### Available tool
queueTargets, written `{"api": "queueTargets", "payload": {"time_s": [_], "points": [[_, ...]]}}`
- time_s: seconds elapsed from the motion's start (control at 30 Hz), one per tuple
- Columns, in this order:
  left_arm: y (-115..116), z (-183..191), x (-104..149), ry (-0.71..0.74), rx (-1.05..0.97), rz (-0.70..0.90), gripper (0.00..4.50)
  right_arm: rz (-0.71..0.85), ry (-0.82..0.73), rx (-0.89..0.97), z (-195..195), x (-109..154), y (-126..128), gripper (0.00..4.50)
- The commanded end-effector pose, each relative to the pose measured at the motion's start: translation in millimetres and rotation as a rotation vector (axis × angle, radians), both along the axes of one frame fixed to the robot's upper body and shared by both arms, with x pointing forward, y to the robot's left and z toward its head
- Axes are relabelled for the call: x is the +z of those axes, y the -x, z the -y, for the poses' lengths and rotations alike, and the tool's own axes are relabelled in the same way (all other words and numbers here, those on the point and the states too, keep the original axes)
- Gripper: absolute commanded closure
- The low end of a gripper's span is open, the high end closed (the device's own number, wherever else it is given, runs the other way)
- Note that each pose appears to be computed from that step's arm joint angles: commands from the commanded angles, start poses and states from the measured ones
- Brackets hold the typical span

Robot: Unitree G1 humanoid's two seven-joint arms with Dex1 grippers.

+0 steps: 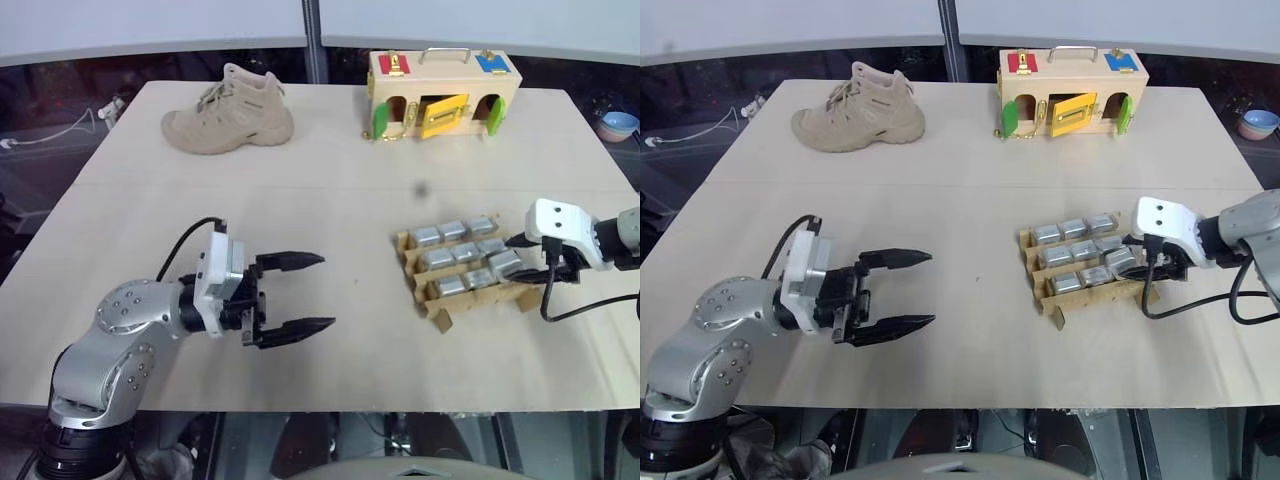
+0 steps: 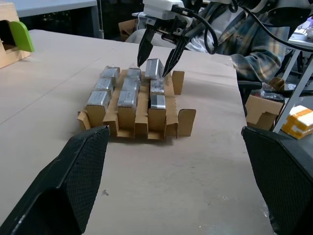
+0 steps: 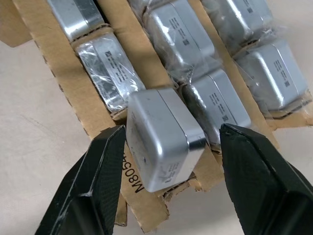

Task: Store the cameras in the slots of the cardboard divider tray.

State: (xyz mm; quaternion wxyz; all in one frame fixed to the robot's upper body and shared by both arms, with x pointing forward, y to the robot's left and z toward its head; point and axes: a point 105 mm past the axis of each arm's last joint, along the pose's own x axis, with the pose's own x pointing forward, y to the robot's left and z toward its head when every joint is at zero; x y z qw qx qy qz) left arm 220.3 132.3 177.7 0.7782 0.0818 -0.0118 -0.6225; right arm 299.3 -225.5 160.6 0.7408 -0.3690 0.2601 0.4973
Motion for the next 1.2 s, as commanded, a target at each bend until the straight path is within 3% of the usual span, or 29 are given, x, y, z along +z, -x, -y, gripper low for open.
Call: {"api": "queueTargets", "payload": {"time_s": [0.03,0.4,0.5,0.6,0.63,1.2], "points": [[2.1,3.2,6.0,0.006,-0.026,0.036,0.0,0.039,-0.005,0.02,-3.3,13.8,0.6,1.47],[1.6,5.6,5.8,0.007,-0.028,0.043,0.0,0.022,-0.003,0.021,-5.1,10.6,1.4,1.47],[2.2,5.6,5.6,0.007,-0.024,0.043,0.0,0.024,-0.008,0.024,-6.6,11.1,0.7,2.27],[2.5,5.0,5.1,0.006,-0.019,0.041,0.0,0.027,-0.01,0.025,-6.8,12.2,0.2,3.61],[2.5,4.7,4.9,0.006,-0.018,0.041,0.0,0.027,-0.011,0.026,-6.8,12.4,0.0,3.73],[1.3,5.2,2.8,0.009,-0.013,0.036,0.0,0.094,-0.102,0.19,2.2,13.1,2.9,3.73]]}}
